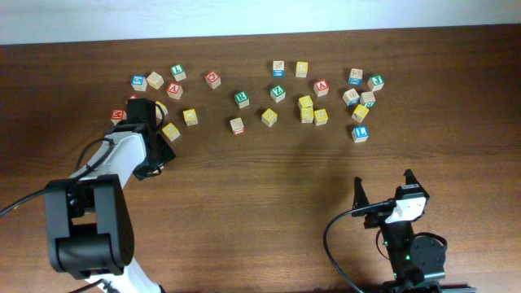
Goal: Spell out ICRA
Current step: 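Lower the left gripper and grasp the red I block, then carry the I block to the open table center and set it down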
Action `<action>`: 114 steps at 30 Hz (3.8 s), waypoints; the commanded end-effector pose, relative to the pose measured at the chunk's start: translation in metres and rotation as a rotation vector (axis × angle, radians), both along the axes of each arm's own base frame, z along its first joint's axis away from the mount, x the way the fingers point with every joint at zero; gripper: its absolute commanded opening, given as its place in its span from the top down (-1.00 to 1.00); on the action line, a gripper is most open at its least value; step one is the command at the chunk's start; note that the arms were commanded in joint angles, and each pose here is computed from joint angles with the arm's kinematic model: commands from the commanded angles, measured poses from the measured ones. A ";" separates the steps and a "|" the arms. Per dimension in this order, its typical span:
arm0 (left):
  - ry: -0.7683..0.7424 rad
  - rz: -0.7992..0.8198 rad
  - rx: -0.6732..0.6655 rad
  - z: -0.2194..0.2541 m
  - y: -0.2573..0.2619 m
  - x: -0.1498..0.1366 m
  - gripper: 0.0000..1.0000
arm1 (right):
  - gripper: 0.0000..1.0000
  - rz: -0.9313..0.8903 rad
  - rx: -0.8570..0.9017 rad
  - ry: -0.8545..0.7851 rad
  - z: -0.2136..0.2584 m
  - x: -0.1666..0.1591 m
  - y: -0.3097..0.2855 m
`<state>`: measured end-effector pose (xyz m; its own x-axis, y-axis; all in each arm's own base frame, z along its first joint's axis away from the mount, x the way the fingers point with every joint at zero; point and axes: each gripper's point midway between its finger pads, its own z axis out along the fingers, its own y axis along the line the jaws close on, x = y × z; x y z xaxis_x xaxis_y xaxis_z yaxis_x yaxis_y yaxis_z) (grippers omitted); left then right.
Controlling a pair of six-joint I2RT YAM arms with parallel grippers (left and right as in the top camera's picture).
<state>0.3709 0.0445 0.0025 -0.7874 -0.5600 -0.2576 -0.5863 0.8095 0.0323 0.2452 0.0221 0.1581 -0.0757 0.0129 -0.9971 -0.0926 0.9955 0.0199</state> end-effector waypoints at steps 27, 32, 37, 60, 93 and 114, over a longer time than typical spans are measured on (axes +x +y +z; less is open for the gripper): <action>-0.124 -0.393 -0.375 0.080 -0.124 -0.005 0.48 | -0.97 -0.002 -0.005 0.005 -0.003 0.000 0.000; -0.103 -0.471 -0.267 0.075 -0.185 -0.022 0.47 | -0.97 -0.002 -0.005 0.005 -0.003 0.000 0.000; -0.189 -0.575 -0.179 0.077 -0.225 -0.016 0.46 | -0.97 -0.002 -0.005 0.005 -0.003 0.000 0.000; -0.139 -0.533 -0.039 0.017 -0.236 -0.008 0.36 | -0.97 -0.002 -0.005 0.005 -0.003 0.000 0.000; -0.058 -0.433 -0.059 0.008 -0.239 -0.008 0.40 | -0.97 -0.002 -0.005 0.005 -0.003 0.000 0.000; 0.102 -0.739 -0.083 0.001 -0.223 -0.028 0.43 | -0.97 -0.002 -0.005 0.005 -0.003 0.000 0.000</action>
